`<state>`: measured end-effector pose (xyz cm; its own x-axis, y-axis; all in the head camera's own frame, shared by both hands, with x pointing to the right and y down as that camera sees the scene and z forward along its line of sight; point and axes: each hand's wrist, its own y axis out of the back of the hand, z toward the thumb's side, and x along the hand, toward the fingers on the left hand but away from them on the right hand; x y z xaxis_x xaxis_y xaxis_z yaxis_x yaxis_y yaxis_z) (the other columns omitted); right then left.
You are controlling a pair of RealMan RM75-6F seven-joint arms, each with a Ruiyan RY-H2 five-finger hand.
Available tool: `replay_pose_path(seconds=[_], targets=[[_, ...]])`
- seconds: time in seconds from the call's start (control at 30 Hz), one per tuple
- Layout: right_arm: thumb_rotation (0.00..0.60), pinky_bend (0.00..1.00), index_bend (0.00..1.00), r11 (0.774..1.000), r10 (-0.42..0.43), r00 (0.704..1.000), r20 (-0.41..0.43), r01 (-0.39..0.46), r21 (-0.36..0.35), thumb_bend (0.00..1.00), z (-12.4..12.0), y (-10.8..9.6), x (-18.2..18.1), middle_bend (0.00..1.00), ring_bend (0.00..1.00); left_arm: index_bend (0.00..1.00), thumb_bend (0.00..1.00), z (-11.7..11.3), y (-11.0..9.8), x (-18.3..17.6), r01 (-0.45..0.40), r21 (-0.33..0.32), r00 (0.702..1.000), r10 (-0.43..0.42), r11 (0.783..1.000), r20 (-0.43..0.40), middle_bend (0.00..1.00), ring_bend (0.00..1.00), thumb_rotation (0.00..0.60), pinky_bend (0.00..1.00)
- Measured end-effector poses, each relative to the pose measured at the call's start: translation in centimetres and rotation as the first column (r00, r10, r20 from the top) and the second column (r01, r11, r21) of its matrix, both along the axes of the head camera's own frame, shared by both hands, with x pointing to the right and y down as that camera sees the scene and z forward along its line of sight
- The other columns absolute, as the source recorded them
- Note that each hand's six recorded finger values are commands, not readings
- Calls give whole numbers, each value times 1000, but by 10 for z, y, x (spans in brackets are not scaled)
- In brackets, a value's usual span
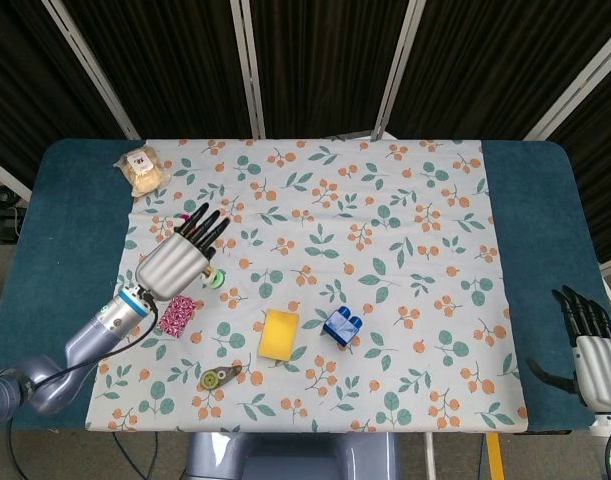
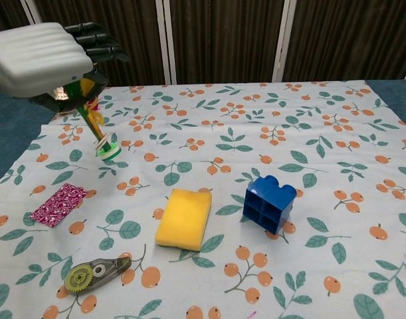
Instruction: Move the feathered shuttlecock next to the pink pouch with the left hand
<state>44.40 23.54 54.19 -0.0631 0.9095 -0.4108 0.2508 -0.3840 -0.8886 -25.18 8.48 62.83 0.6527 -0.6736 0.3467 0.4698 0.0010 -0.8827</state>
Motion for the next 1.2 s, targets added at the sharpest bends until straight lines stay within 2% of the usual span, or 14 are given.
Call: replay_pose_path(seconds=[0.27,0.53,0.9,0.97,1.1,1.2], targets=[[600,0,58,1000,-3,1000,-6,3,6,100,-1,1,0,0,0,645,486,6,31,-4,-31,-51,999,32,998,15,81,0,600,25],[600,0,58,1000,-5,1000,-6,5,6,100,0,1,-1,0,0,640,485,11,41,-3,-48,-66,999,49,997,23,78,0,600,25],[600,0,58,1000,-8,1000,-9,8,12,100,-1,1,-1,0,0,571,481,23,55,0,-64,-92,997,68,994,42,43,0,600,22],[600,0,57,1000,-9,1000,-10,9,14,100,-1,1,-1,0,0,500,464,23,56,1,-66,-92,997,70,994,43,17,0,600,10],[600,0,58,1000,-10,1000,-12,11,18,100,-2,1,-1,0,0,203,364,23,58,2,-67,-89,996,71,994,49,0,0,600,0],[600,0,58,1000,-12,1000,-13,13,20,100,-3,2,-1,0,0,58,315,19,58,4,-58,-85,997,62,995,37,0,0,600,0]])
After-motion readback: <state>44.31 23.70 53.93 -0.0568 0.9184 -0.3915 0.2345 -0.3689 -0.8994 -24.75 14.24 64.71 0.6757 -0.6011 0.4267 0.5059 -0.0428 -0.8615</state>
